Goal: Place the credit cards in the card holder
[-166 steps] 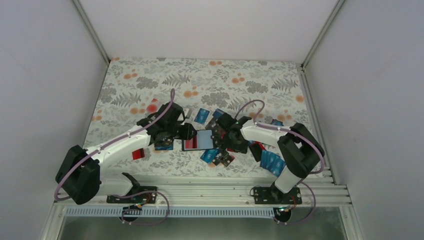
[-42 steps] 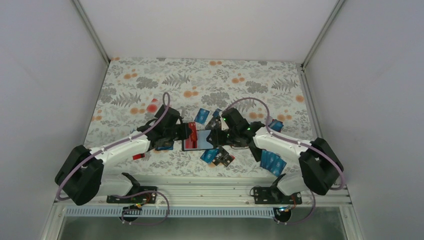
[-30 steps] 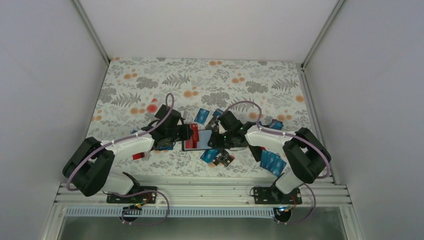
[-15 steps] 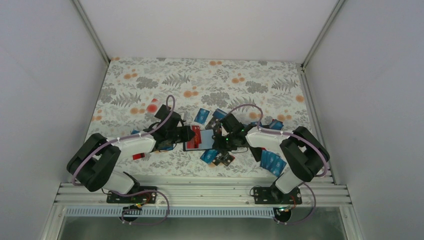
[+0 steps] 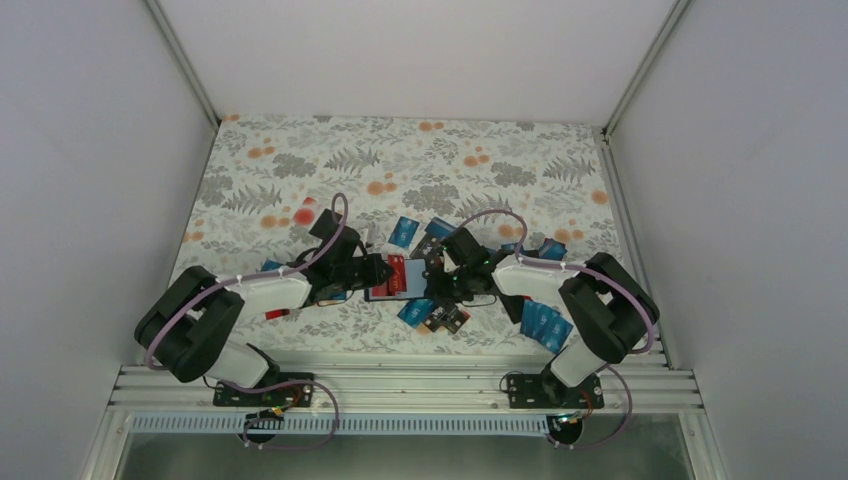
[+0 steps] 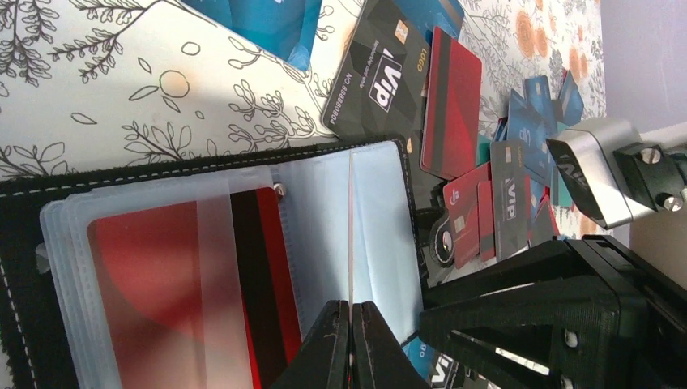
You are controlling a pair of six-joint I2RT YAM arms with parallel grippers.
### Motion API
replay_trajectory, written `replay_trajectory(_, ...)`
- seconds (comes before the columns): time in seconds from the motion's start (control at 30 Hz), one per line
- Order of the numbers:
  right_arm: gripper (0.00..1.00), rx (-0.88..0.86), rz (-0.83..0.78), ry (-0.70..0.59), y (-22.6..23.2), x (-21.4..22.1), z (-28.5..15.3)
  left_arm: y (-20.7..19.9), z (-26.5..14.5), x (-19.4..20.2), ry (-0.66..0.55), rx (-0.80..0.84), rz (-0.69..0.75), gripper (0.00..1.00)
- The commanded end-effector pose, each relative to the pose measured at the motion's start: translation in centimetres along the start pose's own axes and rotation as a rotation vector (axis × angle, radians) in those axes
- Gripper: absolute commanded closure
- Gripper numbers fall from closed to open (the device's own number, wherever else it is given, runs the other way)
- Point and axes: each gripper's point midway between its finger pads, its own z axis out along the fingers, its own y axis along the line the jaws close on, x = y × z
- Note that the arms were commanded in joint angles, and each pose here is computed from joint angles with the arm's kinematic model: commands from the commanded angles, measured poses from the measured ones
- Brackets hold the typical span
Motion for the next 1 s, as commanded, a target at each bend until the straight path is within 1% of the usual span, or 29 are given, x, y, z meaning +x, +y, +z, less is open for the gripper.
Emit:
replay_trajectory(0.0, 0.79, 0.017, 0.004, 0.002, -0.7, 0.4, 0.3, -1.1, -0.7, -0.2, -0.004, 0.031, -0.011, 0.98)
replay_trajectory(0.13, 0.80, 0.023, 0.006, 0.002, -0.9, 0.5, 0.2, -1.0, -1.1, -0.6, -0.015, 0.005, -0.007, 0.98)
replay_trajectory(0.27, 0.80, 0.025, 0.009, 0.004, -1.0, 0.5, 0.3, -0.1, -0.6, -0.2, -0.008, -0.024, -0.008, 0.98)
replay_trajectory(0.53, 0.80, 0.026, 0.010, 0.014, -1.1, 0.7, 0.6, 0.9, 1.2, 0.6, 0.019, -0.006, -0.027, 0.98)
replay_trajectory(0.97, 0.81, 0.021, 0.011, 0.012, -1.0, 0.6, 0.5, 1.4, 1.9, 1.7, 0.045, 0.000, -0.048, 0.98)
